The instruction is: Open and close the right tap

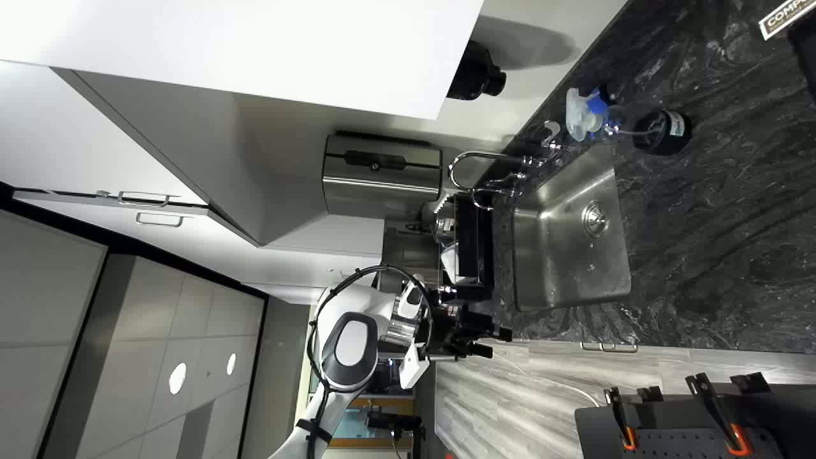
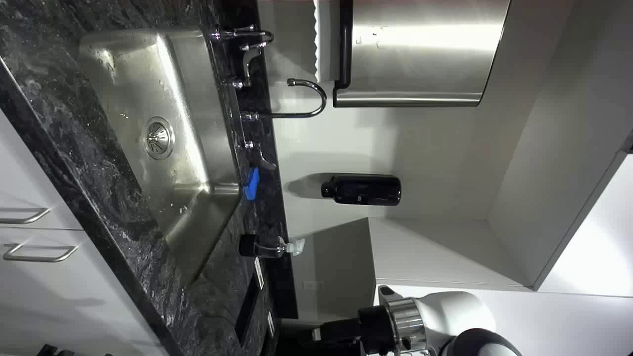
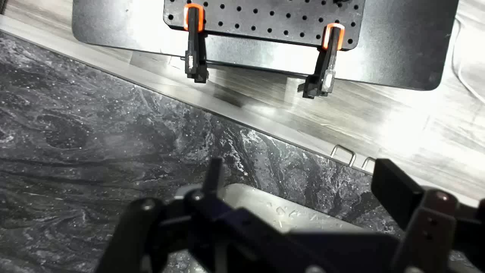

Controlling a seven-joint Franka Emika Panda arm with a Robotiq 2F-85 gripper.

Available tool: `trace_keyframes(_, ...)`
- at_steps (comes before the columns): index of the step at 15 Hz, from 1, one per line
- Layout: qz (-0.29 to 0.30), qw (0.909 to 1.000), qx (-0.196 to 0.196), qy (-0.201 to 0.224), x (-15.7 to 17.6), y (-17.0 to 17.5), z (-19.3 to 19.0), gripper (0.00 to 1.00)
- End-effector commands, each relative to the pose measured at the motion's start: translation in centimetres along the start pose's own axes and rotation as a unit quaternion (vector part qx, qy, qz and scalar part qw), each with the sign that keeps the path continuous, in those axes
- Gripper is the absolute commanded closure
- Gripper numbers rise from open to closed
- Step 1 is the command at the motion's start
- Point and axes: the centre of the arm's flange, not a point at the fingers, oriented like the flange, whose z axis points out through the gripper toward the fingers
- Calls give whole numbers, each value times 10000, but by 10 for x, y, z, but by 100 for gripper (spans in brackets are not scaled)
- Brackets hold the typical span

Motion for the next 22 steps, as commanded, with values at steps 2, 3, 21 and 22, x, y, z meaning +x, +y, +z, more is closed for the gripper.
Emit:
trace_keyframes(2, 0, 10000, 0, 0, 0, 0, 0, 0)
trace_keyframes(3, 0, 10000, 0, 0, 0, 0, 0, 0)
trace_keyframes(21, -2085, 9617, -1435, 1055, 151, 7, -55, 0)
trace_keyframes(22, -2208, 9578, -1466, 1110, 162, 4, -53, 0)
